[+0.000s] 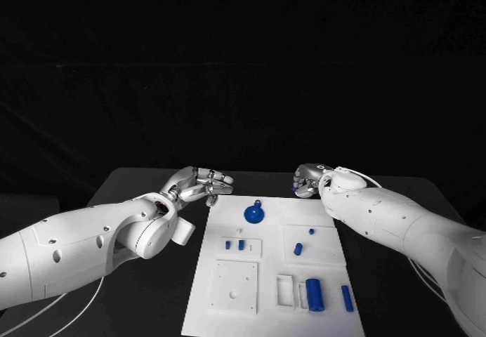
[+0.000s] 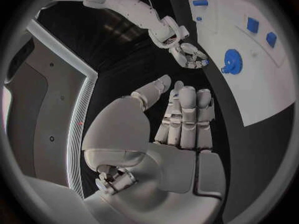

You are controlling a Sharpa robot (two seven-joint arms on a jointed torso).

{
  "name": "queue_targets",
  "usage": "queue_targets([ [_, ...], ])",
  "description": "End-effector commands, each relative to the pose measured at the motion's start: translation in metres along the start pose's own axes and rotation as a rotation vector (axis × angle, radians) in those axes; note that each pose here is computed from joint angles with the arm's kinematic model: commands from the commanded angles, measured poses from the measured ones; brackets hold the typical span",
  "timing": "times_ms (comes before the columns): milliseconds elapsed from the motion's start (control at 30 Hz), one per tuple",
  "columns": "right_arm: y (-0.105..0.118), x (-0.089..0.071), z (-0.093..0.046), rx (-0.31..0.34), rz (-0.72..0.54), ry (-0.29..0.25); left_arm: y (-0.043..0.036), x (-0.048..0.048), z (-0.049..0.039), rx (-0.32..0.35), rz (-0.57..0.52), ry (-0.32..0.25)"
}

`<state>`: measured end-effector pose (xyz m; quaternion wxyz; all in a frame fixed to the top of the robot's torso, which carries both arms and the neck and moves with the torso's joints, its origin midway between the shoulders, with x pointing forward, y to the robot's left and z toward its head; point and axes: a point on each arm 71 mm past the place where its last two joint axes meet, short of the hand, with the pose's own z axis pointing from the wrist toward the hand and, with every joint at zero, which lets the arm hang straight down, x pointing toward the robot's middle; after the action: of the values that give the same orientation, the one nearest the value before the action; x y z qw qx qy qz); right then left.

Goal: Assemble the parts on the task board

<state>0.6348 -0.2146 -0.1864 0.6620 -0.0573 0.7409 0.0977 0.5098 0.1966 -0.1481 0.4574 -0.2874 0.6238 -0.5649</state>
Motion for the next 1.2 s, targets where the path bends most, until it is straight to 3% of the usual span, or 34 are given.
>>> queue_targets([
  [33, -0.003, 0.011, -0.002, 0.017, -0.024, 0.069, -0.0031, 0.0026, 0.0004, 0.013, 0.001, 0.021],
  [700, -0.004, 0.022, -0.004, 0.013, -0.12, 0.121, -0.0061, 0.0028, 0.0001, 0.013, 0.017, 0.034],
  [933, -0.001, 0.021, -0.004, 0.002, -0.157, 0.092, -0.0067, 0.0031, -0.0001, 0.014, 0.027, 0.039],
  [1200, 0.001, 0.016, -0.004, 0.009, -0.167, 0.024, -0.0063, 0.0014, -0.0008, 0.011, 0.031, 0.036],
])
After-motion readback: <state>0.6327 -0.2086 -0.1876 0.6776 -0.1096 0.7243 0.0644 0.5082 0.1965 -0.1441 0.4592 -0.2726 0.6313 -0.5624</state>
